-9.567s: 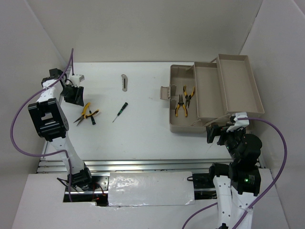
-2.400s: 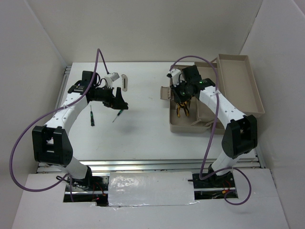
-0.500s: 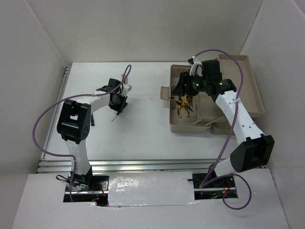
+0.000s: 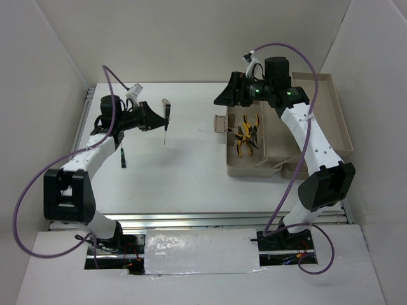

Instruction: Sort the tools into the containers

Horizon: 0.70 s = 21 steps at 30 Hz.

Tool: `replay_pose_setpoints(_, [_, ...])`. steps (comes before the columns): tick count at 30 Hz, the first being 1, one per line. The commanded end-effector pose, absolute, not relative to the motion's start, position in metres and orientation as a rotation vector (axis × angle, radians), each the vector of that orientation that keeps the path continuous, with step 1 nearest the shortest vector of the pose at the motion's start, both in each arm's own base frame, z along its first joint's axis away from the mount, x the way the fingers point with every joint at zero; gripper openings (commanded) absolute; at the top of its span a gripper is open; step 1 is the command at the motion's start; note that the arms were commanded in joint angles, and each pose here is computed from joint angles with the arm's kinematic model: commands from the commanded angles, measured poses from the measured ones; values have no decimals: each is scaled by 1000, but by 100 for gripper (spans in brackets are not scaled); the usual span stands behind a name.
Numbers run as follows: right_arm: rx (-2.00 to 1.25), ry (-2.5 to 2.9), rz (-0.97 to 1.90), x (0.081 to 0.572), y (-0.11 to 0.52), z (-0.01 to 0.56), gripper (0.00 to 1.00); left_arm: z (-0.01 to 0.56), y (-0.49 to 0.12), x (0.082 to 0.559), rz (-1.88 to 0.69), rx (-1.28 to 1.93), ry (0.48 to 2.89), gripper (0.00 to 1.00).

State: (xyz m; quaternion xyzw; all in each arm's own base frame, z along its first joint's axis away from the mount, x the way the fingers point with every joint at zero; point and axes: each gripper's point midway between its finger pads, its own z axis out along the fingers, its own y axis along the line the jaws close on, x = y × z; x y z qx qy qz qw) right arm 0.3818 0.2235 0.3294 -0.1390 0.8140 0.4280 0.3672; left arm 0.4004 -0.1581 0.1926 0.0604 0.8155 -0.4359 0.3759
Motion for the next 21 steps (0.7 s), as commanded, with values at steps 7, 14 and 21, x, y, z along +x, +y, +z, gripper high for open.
replay_pose_setpoints(7, [-626,1875,1392,339,304,398,82,353,-214,327,-1660,335,1540,0])
replay_pose_setpoints(14, [-709,1838,1452,323,333,407,82,373,-236,307,-1745,396,1465,0])
replay_pose_setpoints(21, [-718,1855,1484,329,346,398,71,373,-247,299,-1732,452,1469,0])
